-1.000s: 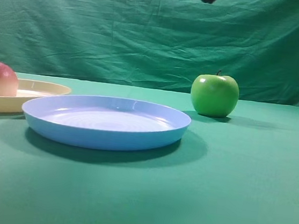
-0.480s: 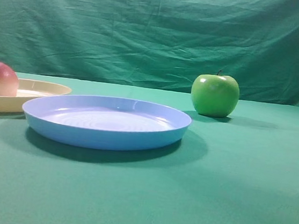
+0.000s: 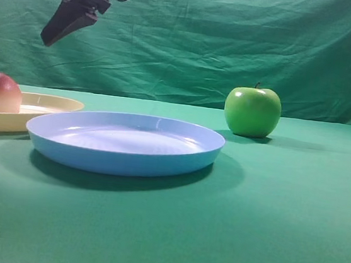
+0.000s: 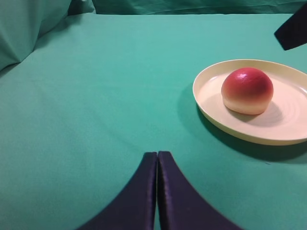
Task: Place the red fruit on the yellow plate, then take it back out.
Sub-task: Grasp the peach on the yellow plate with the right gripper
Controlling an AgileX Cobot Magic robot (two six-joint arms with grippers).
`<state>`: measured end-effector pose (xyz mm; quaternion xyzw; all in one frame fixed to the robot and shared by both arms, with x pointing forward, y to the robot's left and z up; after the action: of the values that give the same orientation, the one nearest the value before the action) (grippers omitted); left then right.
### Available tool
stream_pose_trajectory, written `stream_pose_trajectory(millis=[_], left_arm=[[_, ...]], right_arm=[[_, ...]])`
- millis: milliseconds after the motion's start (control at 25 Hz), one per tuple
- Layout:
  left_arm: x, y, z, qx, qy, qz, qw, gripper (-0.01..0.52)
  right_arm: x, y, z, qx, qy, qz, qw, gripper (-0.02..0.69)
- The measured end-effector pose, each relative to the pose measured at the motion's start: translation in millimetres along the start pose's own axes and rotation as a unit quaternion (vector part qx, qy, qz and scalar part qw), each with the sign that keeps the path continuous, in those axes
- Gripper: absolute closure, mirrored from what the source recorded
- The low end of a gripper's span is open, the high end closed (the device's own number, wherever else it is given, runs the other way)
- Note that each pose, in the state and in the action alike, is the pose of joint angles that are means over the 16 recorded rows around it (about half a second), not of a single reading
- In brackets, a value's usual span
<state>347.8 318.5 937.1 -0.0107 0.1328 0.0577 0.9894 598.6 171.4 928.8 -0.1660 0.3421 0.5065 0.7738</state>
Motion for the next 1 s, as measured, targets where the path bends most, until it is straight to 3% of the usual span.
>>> stream_pose_trajectory(millis=[240, 560, 760, 1000], left_arm=[[0, 0.0, 0, 0.000, 0.000, 0.000, 1.000, 0.514], [0, 0.0, 0, 0.000, 0.000, 0.000, 1.000, 0.514], [0, 0.0, 0, 0.000, 0.000, 0.000, 1.000, 0.514], [0, 0.0, 0, 0.000, 0.000, 0.000, 1.000, 0.514]], right_arm=[[28, -5, -15, -0.010, -0.004, -0.007, 1.000, 0.058], [40, -11, -28, -0.017, 0.008, -0.008, 1.000, 0.266], [26, -16, -25, -0.021, 0.030, -0.008, 0.999, 0.382], [-17, -28, -12, -0.015, 0.065, -0.021, 0.998, 0.447]])
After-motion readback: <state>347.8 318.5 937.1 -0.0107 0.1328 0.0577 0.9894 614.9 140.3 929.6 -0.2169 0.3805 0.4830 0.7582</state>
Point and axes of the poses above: a point on each arm's last joint axis where the gripper is mounted, x pointing out along that axis toward the gripper, y along the wrist's bending axis when the last joint is at zero, z = x × y, the point moved 6 cm from there along x, pointing out along that axis toward the gripper, and after that the axes turned 1 degree about -x, right-handed, at the moved point
